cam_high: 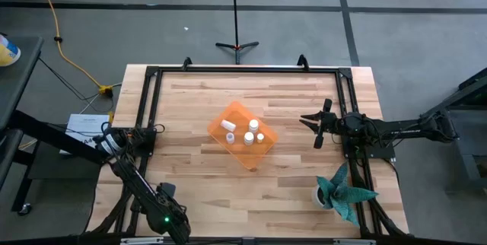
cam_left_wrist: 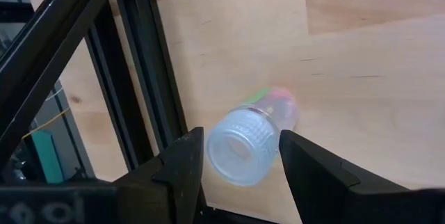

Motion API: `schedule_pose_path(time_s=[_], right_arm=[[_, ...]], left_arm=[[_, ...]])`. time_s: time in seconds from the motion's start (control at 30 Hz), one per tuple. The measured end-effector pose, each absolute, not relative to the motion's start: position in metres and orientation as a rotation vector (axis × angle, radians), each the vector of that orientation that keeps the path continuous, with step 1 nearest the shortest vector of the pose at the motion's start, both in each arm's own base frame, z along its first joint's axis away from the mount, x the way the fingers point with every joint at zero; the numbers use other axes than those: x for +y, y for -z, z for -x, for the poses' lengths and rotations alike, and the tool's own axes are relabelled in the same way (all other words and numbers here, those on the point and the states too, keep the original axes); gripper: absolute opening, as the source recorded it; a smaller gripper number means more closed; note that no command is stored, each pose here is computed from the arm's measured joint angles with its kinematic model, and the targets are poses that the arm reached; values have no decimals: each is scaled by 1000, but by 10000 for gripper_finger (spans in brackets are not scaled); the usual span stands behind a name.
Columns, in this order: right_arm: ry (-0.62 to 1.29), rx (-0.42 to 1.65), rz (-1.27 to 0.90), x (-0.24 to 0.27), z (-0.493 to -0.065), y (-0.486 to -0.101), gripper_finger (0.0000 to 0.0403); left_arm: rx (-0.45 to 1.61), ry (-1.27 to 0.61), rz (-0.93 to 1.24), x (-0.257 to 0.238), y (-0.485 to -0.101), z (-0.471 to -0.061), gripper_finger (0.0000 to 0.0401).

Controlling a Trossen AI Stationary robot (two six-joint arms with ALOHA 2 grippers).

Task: Pick and place pill bottles into a basket
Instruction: Put the transparent pill bottle into the orange bin

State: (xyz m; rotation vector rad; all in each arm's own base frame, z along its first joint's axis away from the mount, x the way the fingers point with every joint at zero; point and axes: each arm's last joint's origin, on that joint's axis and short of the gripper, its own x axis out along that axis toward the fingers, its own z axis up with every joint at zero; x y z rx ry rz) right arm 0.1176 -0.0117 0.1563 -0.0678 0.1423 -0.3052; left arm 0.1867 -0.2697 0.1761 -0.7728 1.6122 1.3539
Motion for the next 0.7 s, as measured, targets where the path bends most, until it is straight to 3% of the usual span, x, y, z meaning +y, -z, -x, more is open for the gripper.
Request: schedule_pose_path(time_s=[0.7], right_arm=[[305,144,68,-12,-118,-156,62]], left_arm=[[1579,-1316,770,-272,-173,-184,223]])
